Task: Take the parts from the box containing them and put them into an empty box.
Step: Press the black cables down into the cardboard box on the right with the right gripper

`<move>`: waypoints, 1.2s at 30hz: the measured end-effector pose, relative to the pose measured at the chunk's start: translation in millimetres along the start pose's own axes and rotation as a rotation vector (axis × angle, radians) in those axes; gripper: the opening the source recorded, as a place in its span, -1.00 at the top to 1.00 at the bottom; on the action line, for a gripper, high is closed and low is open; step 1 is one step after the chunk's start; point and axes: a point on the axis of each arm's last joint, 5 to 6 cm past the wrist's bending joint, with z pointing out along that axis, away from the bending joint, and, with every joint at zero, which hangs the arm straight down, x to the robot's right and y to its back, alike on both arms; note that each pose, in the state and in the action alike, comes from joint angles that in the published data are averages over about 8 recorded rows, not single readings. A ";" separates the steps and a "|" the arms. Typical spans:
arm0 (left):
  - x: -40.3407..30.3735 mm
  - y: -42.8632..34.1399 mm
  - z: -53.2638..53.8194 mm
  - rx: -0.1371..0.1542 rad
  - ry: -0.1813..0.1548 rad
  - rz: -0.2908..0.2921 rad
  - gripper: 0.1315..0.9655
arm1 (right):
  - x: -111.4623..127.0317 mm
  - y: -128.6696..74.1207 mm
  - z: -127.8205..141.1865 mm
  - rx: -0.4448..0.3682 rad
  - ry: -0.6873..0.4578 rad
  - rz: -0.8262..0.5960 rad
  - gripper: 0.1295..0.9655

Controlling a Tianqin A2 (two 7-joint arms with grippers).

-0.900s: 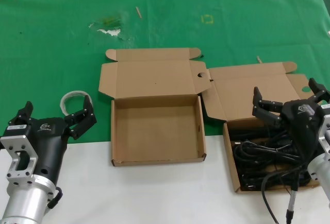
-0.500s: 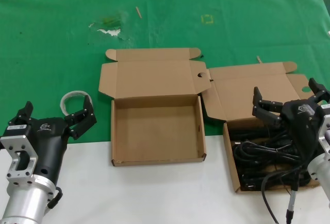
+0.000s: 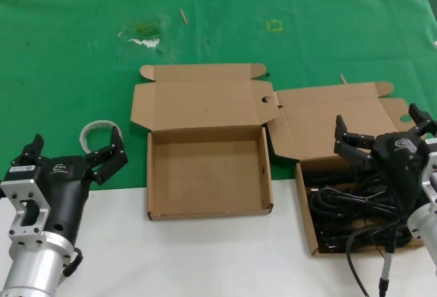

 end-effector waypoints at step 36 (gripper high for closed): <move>0.2 0.1 0.0 0.000 0.000 -0.001 -0.19 | 21.7 -22.9 32.9 0.027 -0.242 -0.123 -1.00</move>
